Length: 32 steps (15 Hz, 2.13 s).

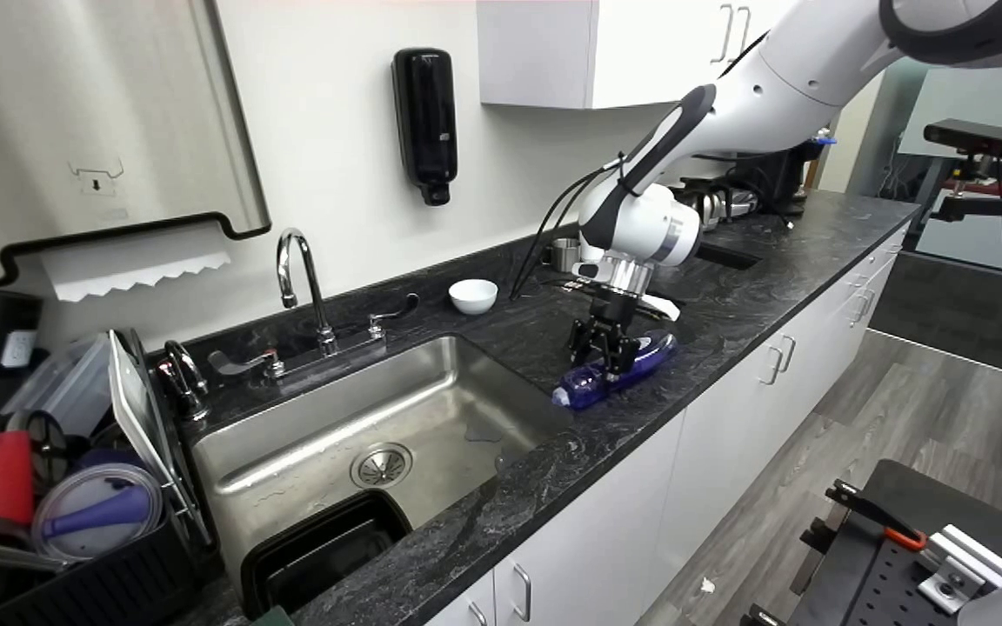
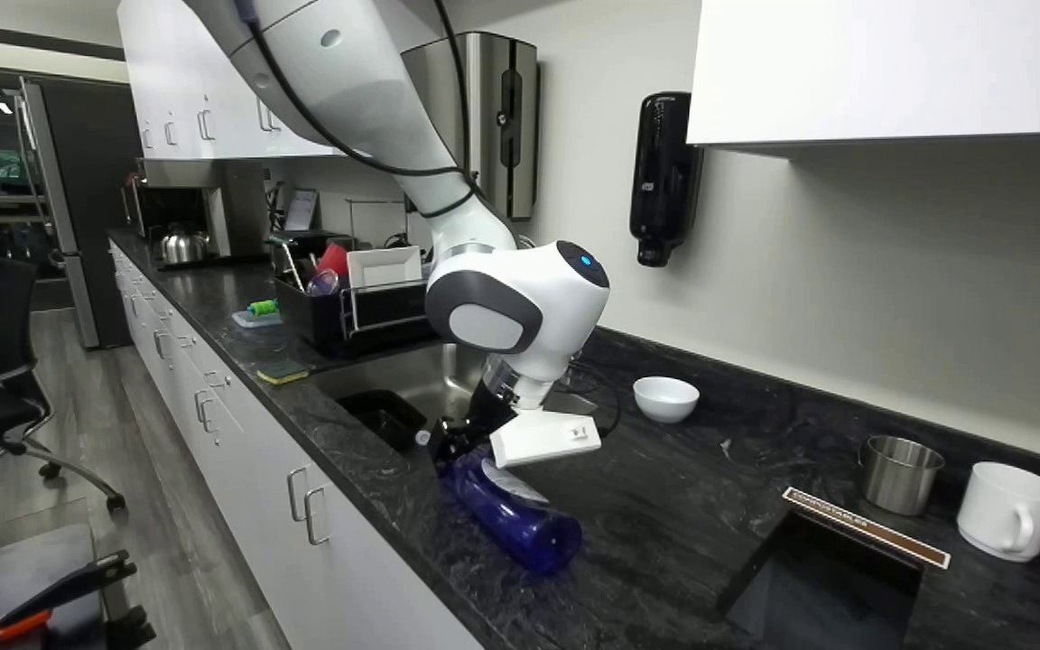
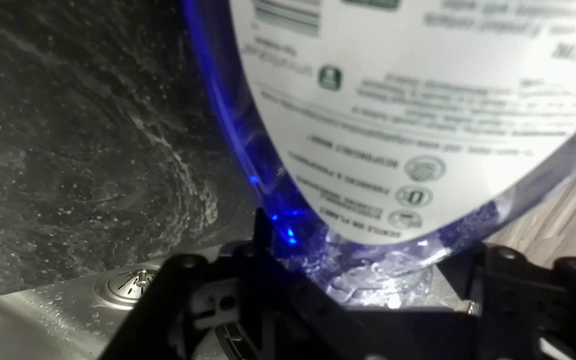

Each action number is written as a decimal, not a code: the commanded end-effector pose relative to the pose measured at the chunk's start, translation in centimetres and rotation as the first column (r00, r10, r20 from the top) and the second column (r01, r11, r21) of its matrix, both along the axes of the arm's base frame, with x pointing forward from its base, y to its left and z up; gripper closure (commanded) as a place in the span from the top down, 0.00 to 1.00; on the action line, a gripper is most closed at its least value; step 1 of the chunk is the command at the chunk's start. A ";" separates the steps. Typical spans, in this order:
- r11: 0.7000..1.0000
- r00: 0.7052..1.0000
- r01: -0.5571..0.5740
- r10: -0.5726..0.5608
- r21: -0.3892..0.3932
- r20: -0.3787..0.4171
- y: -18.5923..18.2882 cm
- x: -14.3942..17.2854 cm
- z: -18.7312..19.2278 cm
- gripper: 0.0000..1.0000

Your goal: Pick up the dish soap bottle

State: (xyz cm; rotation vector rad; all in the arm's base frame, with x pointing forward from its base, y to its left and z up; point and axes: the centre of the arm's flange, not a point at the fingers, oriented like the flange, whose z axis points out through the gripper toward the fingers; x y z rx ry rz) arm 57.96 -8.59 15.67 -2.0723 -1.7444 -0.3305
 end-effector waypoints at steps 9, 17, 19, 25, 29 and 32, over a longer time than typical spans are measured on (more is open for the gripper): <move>1.000 1.000 0.010 -0.010 -0.009 0.027 -0.5 2.1 -0.9 0.53; 1.000 0.999 0.020 -0.020 -0.009 0.034 -1.5 2.5 -0.6 0.53; 1.000 0.999 0.023 -0.023 -0.009 0.034 -1.7 2.6 -0.7 0.53; 1.000 0.999 0.017 -0.017 0.000 0.029 -1.2 2.7 -0.7 0.53; 1.000 1.000 0.010 -0.010 0.003 0.028 -0.6 2.6 -0.8 0.53; 1.000 1.000 0.004 -0.004 0.007 0.026 -0.1 2.6 -0.9 0.53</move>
